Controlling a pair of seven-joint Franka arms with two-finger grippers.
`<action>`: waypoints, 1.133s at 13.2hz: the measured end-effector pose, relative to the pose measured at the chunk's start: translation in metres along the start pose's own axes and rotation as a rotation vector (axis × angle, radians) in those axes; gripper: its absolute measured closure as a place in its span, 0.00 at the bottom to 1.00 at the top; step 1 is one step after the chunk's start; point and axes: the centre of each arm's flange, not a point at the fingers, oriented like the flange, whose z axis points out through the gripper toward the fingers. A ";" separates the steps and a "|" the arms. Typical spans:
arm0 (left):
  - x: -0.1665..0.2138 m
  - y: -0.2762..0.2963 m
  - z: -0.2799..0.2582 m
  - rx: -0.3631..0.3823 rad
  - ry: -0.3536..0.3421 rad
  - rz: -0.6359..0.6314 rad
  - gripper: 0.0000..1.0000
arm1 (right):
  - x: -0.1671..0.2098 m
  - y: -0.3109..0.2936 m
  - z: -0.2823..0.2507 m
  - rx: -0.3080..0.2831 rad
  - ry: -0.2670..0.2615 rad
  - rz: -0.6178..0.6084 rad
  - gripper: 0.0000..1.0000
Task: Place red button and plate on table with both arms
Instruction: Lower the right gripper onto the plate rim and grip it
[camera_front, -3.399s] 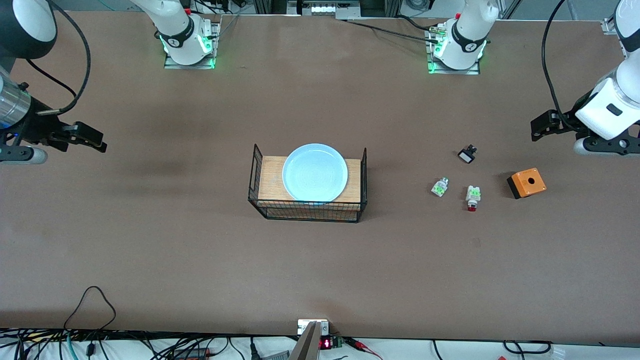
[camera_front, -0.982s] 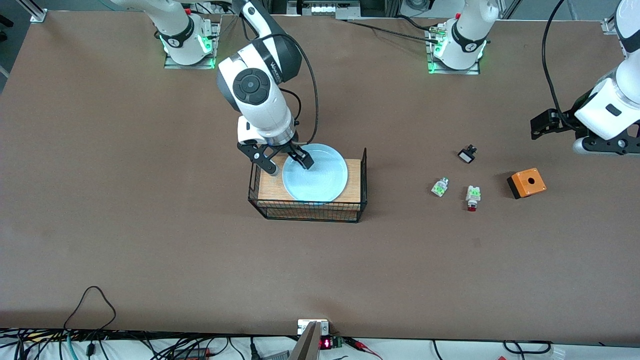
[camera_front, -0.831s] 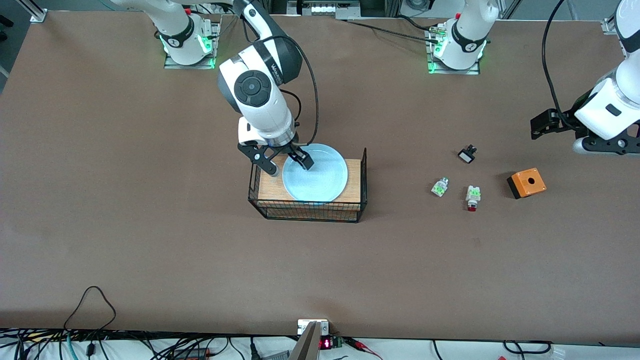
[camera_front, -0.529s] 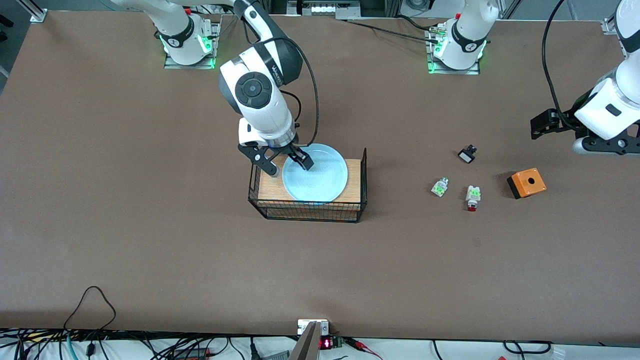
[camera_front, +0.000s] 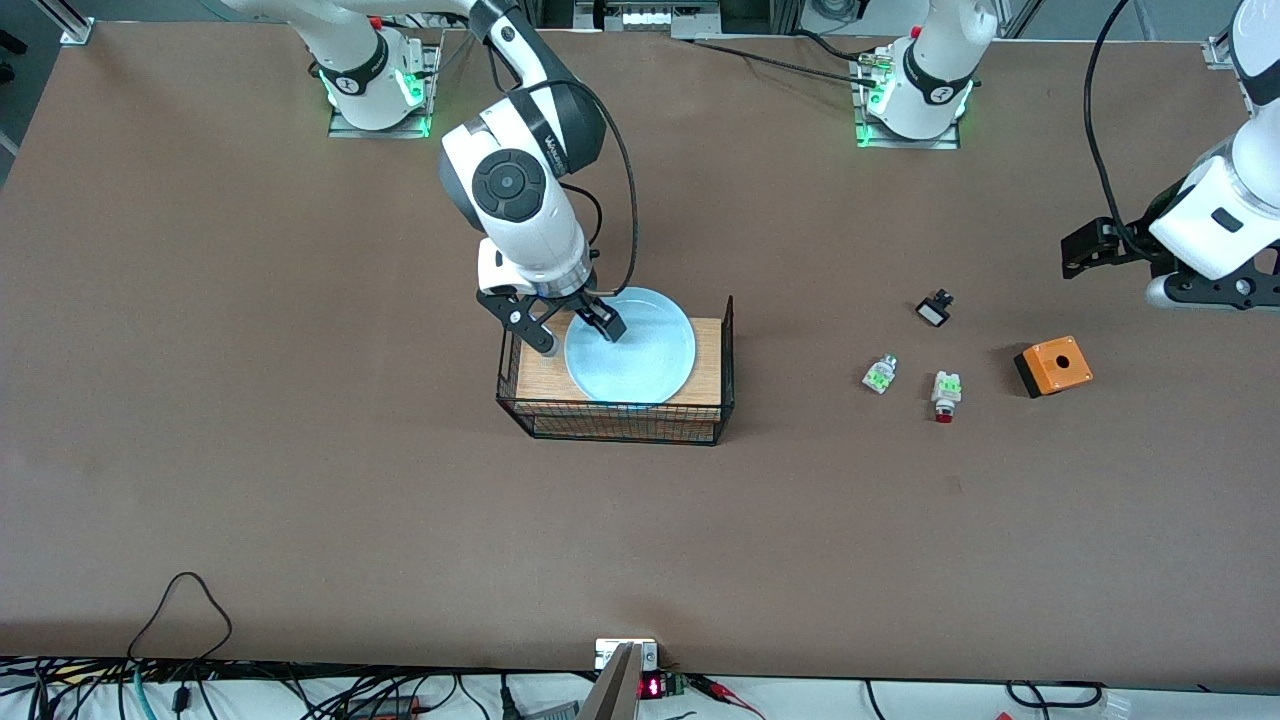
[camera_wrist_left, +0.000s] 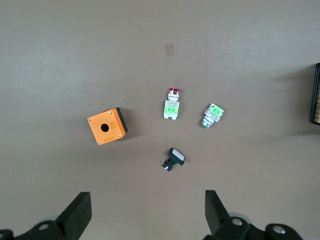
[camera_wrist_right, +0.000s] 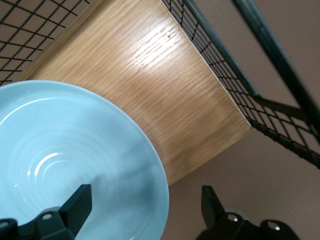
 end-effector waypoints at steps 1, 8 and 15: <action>0.000 0.000 0.000 0.000 0.000 0.000 0.00 | 0.000 0.000 0.000 0.000 0.000 0.001 0.10; 0.000 -0.001 0.000 0.000 0.000 -0.001 0.00 | 0.000 0.000 0.004 -0.006 0.000 0.002 0.33; 0.000 -0.001 0.000 0.000 0.000 -0.001 0.00 | 0.001 0.000 0.009 -0.013 -0.001 0.005 0.73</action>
